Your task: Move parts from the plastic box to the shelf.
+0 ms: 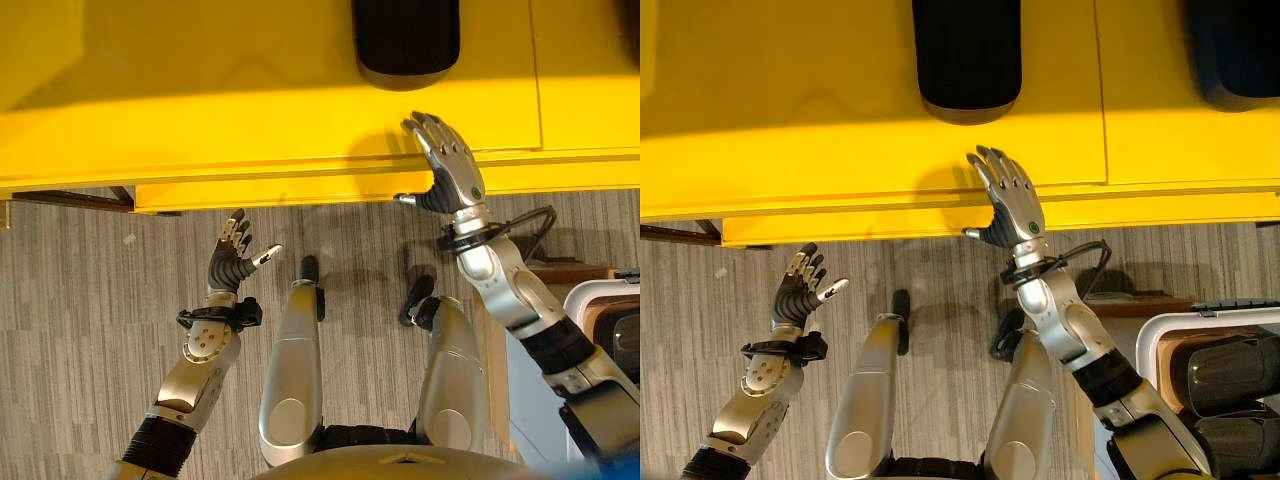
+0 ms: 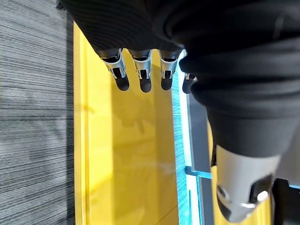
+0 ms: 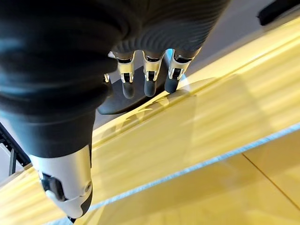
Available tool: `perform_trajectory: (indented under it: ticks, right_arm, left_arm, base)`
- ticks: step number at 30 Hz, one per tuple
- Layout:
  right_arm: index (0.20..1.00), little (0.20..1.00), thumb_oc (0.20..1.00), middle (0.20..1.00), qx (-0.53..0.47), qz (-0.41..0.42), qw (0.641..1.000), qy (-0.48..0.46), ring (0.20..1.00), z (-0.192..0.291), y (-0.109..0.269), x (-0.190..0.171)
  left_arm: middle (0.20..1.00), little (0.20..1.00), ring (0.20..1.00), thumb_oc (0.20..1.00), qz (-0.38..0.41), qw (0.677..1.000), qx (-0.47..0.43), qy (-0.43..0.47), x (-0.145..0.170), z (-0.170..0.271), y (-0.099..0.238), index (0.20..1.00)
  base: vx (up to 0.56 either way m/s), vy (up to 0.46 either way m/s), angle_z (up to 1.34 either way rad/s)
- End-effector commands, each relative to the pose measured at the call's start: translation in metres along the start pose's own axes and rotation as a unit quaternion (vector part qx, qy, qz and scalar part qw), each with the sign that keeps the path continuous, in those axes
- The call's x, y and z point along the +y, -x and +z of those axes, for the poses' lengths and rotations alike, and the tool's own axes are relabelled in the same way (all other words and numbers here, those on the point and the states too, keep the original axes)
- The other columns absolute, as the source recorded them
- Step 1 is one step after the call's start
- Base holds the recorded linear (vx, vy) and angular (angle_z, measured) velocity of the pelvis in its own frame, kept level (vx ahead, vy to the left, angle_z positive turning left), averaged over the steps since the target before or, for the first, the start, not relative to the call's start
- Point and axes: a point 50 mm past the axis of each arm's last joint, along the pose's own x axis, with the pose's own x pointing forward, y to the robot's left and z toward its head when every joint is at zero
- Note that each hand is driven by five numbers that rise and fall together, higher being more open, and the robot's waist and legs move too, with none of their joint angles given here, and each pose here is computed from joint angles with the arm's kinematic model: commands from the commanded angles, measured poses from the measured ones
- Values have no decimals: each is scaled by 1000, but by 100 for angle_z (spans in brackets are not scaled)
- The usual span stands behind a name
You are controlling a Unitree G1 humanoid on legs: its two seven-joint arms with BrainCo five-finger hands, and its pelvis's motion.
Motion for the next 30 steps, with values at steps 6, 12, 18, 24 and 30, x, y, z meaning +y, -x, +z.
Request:
perform_trajectory:
  ticks: [6, 12, 18, 24, 30]
  right_arm:
    - [1000, 1000, 1000, 1000, -20, -57, 996, -61, 1000, -1, 13, -29]
    - [1000, 1000, 1000, 1000, -6, -73, 978, -194, 1000, -1, 30, -35]
    - [1000, 1000, 1000, 1000, 47, -37, 949, -311, 1000, -10, 47, -23]
    - [1000, 1000, 1000, 1000, 125, -32, 894, -429, 1000, -27, 71, -14]
    - [1000, 1000, 1000, 1000, 153, -39, 888, -433, 1000, -37, 82, -15]
  left_arm:
    - [1000, 1000, 1000, 1000, -15, 1000, -12, -17, 4, 2, 11, 1000]
    - [1000, 1000, 1000, 1000, -16, 1000, -2, -13, 9, -2, 13, 1000]
    - [1000, 1000, 1000, 1000, -9, 1000, 22, -2, 17, -12, 21, 1000]
    - [1000, 1000, 1000, 1000, -5, 999, 38, 11, 16, -19, 23, 1000]
    - [1000, 1000, 1000, 1000, -2, 998, 54, 34, 13, -29, 29, 1000]
  base:
    - [-36, -52, -12]
    - [-19, -86, -29]
    - [14, -107, -42]
    - [-1, -113, -31]
    - [44, -146, -21]
